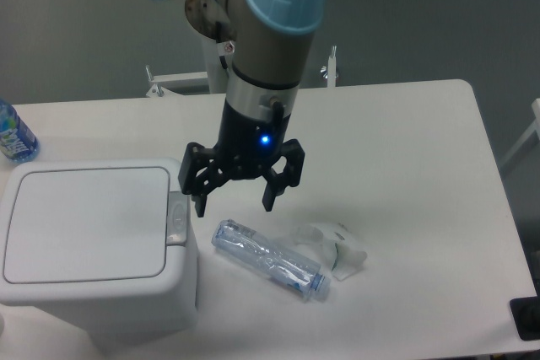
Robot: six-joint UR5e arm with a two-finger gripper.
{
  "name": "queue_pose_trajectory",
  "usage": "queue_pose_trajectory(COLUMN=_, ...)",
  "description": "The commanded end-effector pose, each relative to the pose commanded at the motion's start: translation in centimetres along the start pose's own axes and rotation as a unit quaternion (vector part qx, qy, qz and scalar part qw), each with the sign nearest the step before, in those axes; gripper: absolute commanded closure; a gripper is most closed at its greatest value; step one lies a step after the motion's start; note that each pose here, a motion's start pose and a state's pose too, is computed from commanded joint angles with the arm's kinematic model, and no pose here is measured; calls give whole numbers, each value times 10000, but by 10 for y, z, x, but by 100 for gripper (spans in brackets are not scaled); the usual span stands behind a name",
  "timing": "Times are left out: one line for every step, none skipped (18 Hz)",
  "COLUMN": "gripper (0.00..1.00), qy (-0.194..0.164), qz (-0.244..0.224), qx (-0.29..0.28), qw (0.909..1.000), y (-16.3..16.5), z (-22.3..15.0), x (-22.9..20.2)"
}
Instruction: Open the trash can
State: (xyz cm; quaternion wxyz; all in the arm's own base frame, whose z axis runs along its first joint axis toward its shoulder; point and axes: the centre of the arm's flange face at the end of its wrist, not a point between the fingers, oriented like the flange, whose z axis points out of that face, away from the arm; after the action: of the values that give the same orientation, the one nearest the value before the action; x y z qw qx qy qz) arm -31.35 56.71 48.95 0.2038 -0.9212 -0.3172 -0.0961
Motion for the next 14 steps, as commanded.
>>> queue_pose_trajectory(gripper=0, qy=0, qz=3, qx=7, qw=10000, y=0, z=1, x=0)
queue_pose_trajectory(gripper=0, qy=2, qz=7, qx=-2, qw=10000, y=1, z=3, x=0)
queue_pose_trajectory(gripper=0, qy=5, qz=14, qx=-5, qw=10000, y=1, z=3, x=1)
queue_pose_trajectory(gripper=0, qy=10, qz=22, qx=-23, qw=10000, y=1, z=5, x=2)
queue_pose_trajectory(gripper=0, qy=6, qz=32, qx=-41, qw=10000, y=1, z=8, x=2)
queue_pose_trajectory(gripper=0, qy=6, qz=24, qx=-41, qw=10000, y=1, z=8, x=2)
queue_pose_trajectory(gripper=0, qy=6, qz=27, qx=-55, qw=10000, y=1, z=9, x=2)
queue_pose_trajectory(gripper=0, qy=6, qz=19, qx=-55, qw=10000, y=1, z=9, x=2)
queue_pose_trajectory(gripper=0, qy=6, qz=19, qx=-55, qw=10000, y=1, z=9, x=2)
queue_pose_trajectory(gripper=0, qy=9, qz=21, qx=-72, qw=10000, y=2, z=11, x=2)
queue_pose_trajectory(gripper=0, qy=12, qz=33, qx=-82, qw=10000, y=2, z=13, x=3)
queue_pose_trajectory(gripper=0, qy=5, qz=33, qx=-82, qw=10000, y=2, z=13, x=2)
queue_pose_trajectory(gripper=0, qy=2, qz=24, qx=-87, qw=10000, y=2, z=14, x=1)
queue_pose_trajectory(gripper=0, qy=5, qz=30, qx=-89, qw=10000, y=2, z=14, x=2)
